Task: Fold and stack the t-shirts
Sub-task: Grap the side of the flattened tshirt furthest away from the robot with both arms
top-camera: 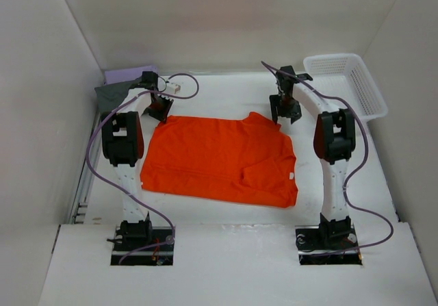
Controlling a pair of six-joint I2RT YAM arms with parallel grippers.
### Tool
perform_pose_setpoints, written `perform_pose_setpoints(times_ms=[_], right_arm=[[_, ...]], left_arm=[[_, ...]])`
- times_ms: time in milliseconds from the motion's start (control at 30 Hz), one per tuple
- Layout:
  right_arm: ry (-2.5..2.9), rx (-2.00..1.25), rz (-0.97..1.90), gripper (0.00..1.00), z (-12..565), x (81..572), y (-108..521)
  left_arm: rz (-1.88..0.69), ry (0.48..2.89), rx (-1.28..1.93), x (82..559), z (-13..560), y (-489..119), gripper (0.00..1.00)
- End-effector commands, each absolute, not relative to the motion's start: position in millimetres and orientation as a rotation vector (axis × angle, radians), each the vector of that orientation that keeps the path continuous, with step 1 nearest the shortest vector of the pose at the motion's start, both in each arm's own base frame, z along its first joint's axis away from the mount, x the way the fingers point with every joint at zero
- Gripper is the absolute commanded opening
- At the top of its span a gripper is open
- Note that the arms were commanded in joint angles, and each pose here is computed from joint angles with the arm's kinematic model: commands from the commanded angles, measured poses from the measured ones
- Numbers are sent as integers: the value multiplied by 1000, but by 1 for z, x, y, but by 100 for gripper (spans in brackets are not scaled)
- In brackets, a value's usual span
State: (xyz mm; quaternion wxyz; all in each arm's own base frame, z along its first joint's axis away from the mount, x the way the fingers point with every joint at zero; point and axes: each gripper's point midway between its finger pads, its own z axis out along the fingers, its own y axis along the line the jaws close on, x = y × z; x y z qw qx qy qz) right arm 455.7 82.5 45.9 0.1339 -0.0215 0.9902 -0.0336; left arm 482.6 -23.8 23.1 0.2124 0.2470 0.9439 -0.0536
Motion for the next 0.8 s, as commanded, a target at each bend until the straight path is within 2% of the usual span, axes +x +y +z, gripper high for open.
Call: perform_pose_setpoints(times_ms=[0,133,333,467,767], right_arm=[[2869,-39,-65,70,54,460,97],[2784,79,104,69,85,471,118],[2587,295,337,70,119,514,164],[2613,334,337,70,100,524,185],[2720,298,180,70,57,511,202]], left_arm=[[-120,2691,710,461,16,-15,12],[-120,2697,705,458,13,-12,12],[-134,2719,698,453,4,-11,12],[-141,2715,713,451,4,-14,12],[-158,2715,721,451,0,-17,12]])
